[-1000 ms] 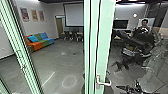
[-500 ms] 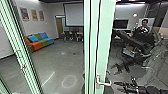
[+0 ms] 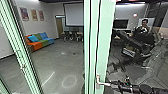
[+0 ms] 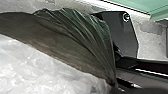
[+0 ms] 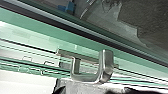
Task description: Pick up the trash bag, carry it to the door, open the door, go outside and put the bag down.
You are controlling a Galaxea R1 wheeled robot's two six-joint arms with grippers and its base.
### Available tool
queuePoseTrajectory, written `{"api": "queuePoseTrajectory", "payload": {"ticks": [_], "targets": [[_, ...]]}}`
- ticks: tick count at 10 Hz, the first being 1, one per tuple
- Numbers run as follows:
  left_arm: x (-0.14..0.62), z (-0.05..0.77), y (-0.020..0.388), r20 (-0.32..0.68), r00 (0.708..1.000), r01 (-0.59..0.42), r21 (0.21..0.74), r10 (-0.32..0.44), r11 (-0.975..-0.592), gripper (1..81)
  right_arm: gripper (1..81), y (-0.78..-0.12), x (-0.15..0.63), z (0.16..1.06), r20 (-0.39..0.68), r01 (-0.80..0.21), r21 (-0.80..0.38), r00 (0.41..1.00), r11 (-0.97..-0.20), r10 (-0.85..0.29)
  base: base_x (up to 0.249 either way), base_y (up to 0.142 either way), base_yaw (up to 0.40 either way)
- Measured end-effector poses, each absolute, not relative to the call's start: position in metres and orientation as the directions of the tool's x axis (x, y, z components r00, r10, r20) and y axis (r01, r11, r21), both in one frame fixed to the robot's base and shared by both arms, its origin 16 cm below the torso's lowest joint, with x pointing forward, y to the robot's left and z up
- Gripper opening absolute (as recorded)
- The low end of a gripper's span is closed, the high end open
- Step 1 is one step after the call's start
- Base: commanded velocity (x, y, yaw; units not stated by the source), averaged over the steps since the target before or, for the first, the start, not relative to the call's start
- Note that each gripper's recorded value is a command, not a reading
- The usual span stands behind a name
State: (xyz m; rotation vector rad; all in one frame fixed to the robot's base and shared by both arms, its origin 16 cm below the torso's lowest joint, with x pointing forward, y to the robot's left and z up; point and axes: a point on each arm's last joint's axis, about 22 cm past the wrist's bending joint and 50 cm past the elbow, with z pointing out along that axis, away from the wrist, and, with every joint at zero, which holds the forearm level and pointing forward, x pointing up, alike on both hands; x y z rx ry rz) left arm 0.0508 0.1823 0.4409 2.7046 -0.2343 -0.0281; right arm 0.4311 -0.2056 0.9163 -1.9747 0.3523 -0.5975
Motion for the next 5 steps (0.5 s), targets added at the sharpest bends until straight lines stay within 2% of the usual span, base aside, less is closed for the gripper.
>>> {"api": "queuePoseTrajectory", "payload": {"ticks": [5], "targets": [[0.051,0.441,0.183,0.015,0.986,-0.157,0.414,-0.166,-0.897,1.0,81.1,-0.214,0.437,0.883,0.213,-0.066,-0.884,0.823,-0.462,-0.526,0.0,0.0,0.0]]}}
